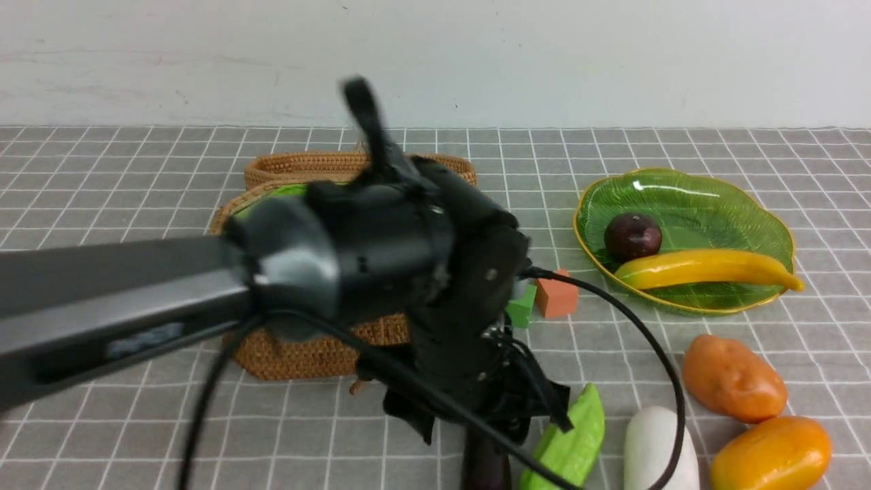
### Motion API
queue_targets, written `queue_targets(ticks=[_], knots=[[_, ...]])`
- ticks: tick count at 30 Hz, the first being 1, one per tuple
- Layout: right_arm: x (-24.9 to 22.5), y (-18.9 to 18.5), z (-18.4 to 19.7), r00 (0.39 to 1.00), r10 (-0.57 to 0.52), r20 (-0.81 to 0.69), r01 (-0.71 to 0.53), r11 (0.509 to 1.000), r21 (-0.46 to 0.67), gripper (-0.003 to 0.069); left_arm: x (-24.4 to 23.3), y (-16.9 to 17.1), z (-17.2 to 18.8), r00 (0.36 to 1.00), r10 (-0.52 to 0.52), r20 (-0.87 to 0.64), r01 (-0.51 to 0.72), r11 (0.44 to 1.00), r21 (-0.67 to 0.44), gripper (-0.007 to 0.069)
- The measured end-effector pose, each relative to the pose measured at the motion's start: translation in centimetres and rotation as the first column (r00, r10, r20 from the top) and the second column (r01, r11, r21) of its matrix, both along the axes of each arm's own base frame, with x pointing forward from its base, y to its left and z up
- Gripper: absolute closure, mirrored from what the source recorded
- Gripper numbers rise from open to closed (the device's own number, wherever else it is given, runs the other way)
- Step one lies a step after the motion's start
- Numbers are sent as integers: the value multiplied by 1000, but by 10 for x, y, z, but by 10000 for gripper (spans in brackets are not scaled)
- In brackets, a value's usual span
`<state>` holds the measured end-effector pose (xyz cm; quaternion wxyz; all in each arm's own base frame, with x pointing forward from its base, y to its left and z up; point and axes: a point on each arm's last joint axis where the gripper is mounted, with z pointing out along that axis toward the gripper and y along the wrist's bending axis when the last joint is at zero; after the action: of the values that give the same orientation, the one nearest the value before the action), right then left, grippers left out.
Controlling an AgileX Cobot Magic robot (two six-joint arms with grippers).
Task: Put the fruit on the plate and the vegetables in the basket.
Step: Use the left arm to grab an eggplant and put it into the left basket
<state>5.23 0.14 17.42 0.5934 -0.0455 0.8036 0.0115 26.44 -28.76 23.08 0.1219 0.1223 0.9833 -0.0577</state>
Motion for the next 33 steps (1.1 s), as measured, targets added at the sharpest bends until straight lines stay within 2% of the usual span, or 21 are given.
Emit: queue_targets(ticks=[6,15,18,20,23,26,30,31,32,33], knots=[[0,0,0,1000,0,0,0,1000,0,418,19,-16,-23,999,29,37,-30,1000,9,135],[0,0,0,1000,0,0,0,1000,0,418,25,-20,-48,998,58,14,-58,998,31,154],[0,0,0,1000,0,0,0,1000,0,418,26,-19,-51,999,40,11,-40,998,43,216],[0,0,0,1000,0,0,0,1000,0,418,25,-18,-50,1000,14,5,-14,998,61,293],[0,0,0,1000,0,0,0,1000,0,418,23,-16,-47,1000,0,-3,0,997,77,292],[0,0,0,1000,0,0,0,1000,0,418,19,-9,-32,1000,-5,-15,6,995,97,292],[0,0,0,1000,0,0,0,1000,0,418,4,5,17,999,-43,3,43,997,64,292],[0,0,0,1000,0,0,0,1000,0,418,-5,12,42,998,-61,15,61,998,17,292],[0,0,0,1000,0,0,0,1000,0,418,-7,13,46,998,-67,18,67,998,10,292],[0,0,0,1000,0,0,0,1000,0,418,-19,21,77,995,-84,47,88,993,-76,292]])
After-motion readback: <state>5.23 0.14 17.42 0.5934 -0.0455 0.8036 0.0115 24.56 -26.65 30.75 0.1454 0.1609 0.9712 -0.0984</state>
